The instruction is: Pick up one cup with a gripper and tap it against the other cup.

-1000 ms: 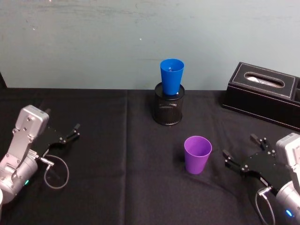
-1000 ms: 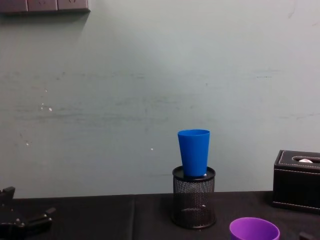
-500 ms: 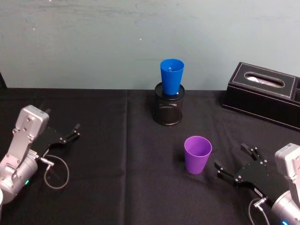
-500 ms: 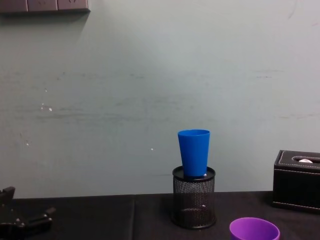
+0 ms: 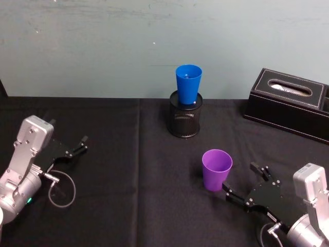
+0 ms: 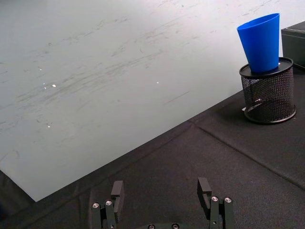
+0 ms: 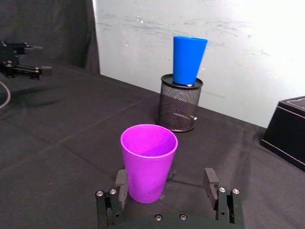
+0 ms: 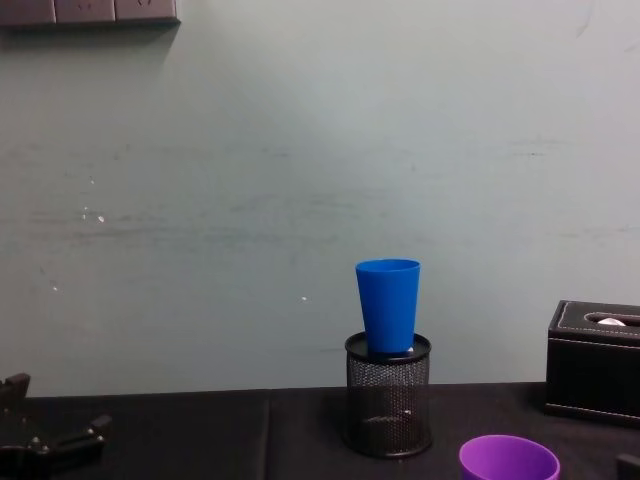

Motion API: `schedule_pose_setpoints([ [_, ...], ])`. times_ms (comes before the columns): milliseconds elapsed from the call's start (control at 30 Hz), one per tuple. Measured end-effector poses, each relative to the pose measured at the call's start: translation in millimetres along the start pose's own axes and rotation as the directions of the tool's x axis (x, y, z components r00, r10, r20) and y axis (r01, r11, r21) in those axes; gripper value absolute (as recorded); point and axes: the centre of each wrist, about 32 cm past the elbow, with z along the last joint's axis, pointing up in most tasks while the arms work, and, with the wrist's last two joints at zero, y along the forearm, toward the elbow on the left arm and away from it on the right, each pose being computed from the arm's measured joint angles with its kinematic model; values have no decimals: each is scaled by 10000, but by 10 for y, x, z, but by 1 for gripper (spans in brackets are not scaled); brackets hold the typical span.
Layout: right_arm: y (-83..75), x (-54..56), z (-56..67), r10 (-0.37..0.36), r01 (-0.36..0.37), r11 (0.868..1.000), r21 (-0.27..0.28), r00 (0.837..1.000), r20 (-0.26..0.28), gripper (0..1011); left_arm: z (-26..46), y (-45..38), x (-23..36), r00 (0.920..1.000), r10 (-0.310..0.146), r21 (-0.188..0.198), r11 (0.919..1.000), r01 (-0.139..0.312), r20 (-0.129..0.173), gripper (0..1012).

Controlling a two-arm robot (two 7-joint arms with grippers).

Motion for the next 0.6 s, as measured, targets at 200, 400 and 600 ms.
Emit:
schedule_pose_setpoints([
  [200, 23, -49, -33, 135, -131, 9998, 174, 9997, -212, 1003, 0, 0, 0, 10000, 0, 0, 10000, 0, 1, 1011],
  [400, 65, -70, -60, 124, -106, 9995, 310, 9982, -595, 1003, 0, 0, 0, 10000, 0, 0, 10000, 0, 0, 1011],
  [600, 99, -72, -75, 83, -49, 9992, 396, 9964, -848, 1003, 0, 0, 0, 10000, 0, 0, 10000, 0, 0, 1011],
])
